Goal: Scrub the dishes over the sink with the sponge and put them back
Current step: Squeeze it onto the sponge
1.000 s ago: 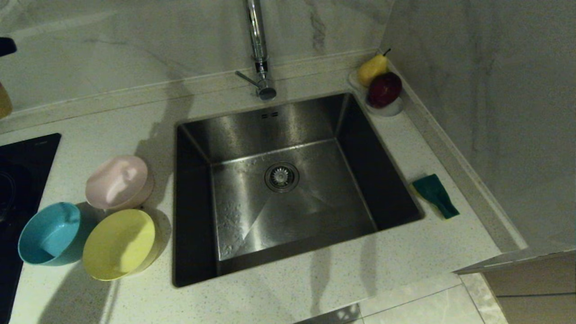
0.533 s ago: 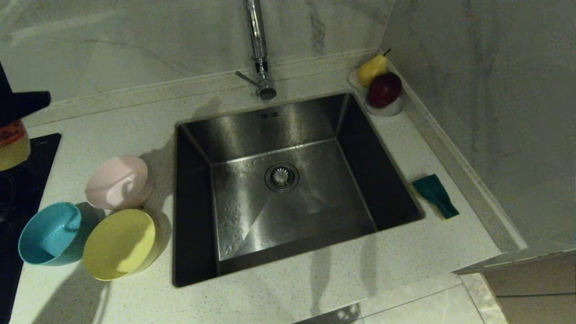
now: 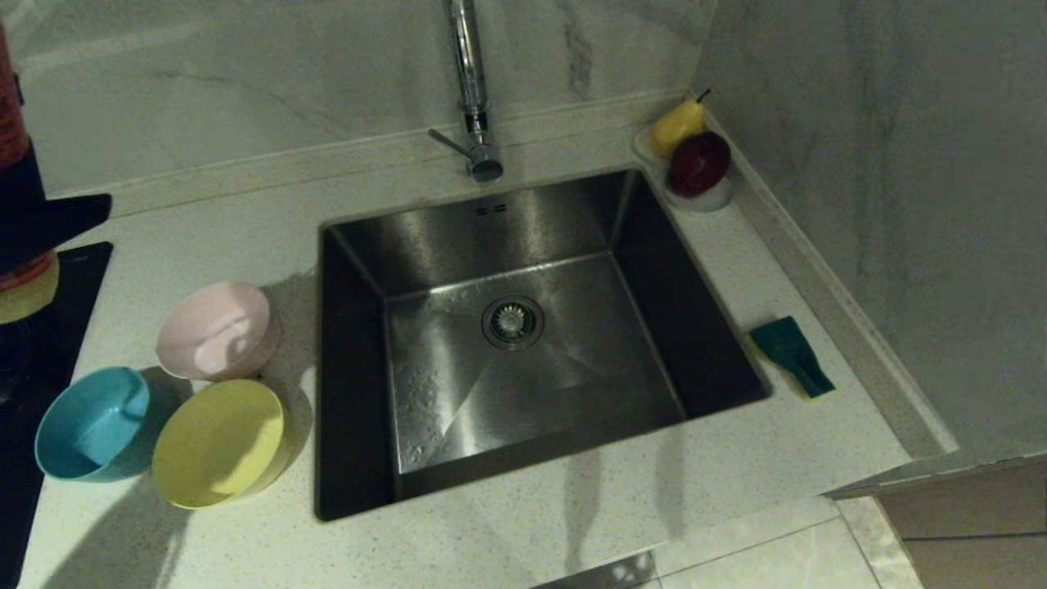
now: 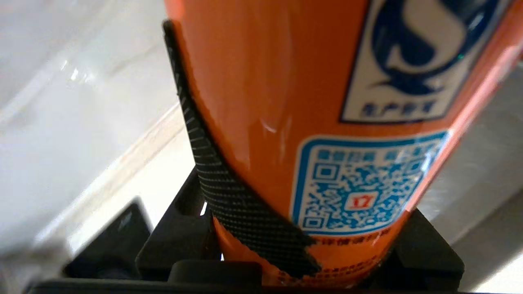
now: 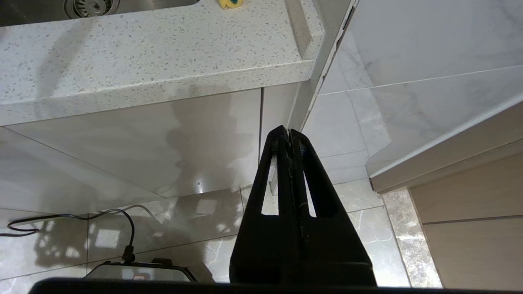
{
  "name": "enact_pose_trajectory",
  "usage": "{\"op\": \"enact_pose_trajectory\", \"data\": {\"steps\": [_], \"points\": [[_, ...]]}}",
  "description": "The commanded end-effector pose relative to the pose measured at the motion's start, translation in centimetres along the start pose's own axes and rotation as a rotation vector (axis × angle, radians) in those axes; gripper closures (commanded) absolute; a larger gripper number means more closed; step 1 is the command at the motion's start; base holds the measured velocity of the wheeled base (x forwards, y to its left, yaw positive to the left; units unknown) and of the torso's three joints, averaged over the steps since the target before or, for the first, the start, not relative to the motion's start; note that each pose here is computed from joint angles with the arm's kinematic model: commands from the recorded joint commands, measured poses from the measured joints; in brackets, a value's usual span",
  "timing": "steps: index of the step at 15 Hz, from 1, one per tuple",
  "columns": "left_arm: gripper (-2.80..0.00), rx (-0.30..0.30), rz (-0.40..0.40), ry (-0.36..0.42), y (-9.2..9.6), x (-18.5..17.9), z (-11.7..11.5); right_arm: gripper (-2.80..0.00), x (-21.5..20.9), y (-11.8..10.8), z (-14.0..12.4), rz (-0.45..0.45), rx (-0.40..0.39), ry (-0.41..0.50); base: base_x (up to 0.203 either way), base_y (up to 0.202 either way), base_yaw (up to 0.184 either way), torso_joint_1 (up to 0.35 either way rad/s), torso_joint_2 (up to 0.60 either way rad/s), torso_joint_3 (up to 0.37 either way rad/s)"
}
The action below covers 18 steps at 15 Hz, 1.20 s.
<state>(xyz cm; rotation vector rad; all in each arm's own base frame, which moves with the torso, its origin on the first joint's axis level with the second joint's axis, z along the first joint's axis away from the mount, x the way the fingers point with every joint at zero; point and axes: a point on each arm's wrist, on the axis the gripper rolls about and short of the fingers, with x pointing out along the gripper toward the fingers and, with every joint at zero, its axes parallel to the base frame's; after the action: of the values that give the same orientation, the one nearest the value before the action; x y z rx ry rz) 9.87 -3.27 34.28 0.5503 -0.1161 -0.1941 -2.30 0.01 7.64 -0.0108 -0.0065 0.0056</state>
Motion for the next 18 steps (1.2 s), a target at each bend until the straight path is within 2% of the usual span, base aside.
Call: {"op": "enact_pose_trajectory", "data": {"steps": [1, 4, 7, 10, 15, 18], "points": [[0.00, 0.054, -0.115, -0.010, -2.1, 3.0, 1.2, 0.00, 0.0, 0.0, 0.0, 0.000, 0.000, 0.000, 0.000, 0.000, 0.000, 0.000, 0.00, 0.000], [0.00, 0.155, -0.142, -0.031, -3.8, 5.2, 2.0, 0.00, 0.0, 0.0, 0.0, 0.000, 0.000, 0.000, 0.000, 0.000, 0.000, 0.000, 0.00, 0.000], [0.00, 0.160, -0.110, -0.033, -5.6, 8.0, 2.7, 0.00, 0.0, 0.0, 0.0, -0.001, 0.000, 0.000, 0.000, 0.000, 0.000, 0.000, 0.00, 0.000], [0.00, 0.150, -0.094, -0.079, -7.3, 10.0, 4.1, 0.00, 0.0, 0.0, 0.0, 0.000, 0.000, 0.000, 0.000, 0.000, 0.000, 0.000, 0.00, 0.000], [0.00, 0.179, -0.128, -0.088, -11.5, 11.3, 5.6, 0.00, 0.0, 0.0, 0.0, 0.000, 0.000, 0.000, 0.000, 0.000, 0.000, 0.000, 0.00, 0.000], [0.00, 0.186, -0.135, -0.079, -12.6, 11.5, 5.6, 0.00, 0.0, 0.0, 0.0, 0.000, 0.000, 0.000, 0.000, 0.000, 0.000, 0.000, 0.00, 0.000]]}}
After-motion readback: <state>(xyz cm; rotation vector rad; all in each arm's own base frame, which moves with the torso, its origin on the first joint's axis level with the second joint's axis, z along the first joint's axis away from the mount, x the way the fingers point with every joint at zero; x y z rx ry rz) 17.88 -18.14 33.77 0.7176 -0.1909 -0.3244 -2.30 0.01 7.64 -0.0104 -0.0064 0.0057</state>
